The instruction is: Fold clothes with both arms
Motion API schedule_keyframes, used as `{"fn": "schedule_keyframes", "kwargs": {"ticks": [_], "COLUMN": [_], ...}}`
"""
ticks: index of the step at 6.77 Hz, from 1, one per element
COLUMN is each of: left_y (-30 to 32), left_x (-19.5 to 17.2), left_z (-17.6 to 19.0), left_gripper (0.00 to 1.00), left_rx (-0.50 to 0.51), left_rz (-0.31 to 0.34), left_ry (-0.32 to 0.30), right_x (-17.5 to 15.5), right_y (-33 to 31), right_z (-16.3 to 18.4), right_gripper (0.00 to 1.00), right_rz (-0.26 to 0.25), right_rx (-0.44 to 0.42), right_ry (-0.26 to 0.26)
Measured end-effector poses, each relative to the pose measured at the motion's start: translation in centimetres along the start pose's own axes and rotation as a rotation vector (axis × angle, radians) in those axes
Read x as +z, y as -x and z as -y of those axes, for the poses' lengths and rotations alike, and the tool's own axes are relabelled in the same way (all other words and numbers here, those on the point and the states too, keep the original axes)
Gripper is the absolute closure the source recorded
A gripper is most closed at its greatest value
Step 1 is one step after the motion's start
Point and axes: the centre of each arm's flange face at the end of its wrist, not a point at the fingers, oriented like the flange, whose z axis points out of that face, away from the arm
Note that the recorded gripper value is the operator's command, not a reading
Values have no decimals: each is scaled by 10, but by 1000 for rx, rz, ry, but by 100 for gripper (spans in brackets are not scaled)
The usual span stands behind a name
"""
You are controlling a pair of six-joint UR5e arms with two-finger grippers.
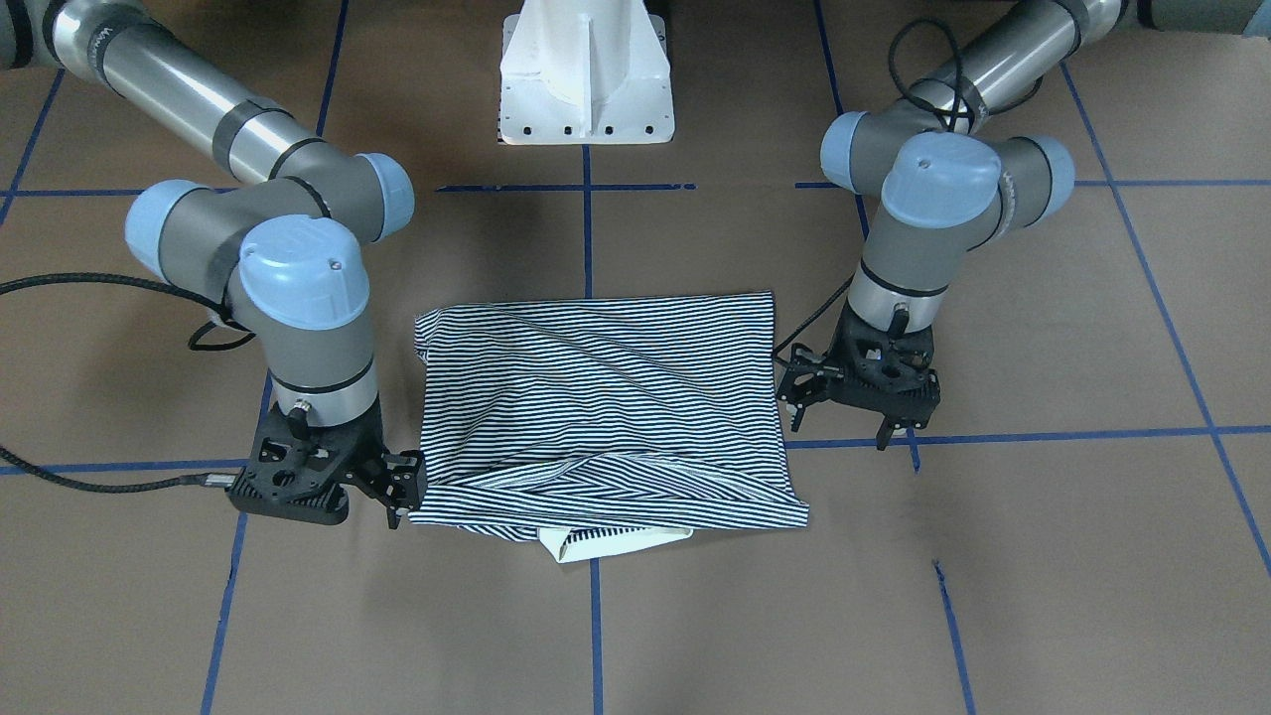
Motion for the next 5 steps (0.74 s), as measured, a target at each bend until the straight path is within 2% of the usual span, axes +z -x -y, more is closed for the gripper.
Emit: {"fn": "schedule_keyframes", "kwargs": {"ticks": [1,2,3,5], "left_y": [-5,-10,-11,-32], "left_x": [-4,1,8,22], "left_z": [-27,-62,-94,-145], "left_gripper": [15,36,43,47], "left_rx": [-31,-82,-149,-283], "left_rz": [-32,-66,-106,-150], "left_ry": [25,49,53,61], "right_x": [4,7,8,4], "right_y": [-21,-34,-38,-40], "right_z": [5,5,4,2], "right_gripper": [0,0,0,0], "right_rz": [35,61,73,82], "right_rx": [-43,-63,-66,-65], "right_ry": [5,3,2,0]}}
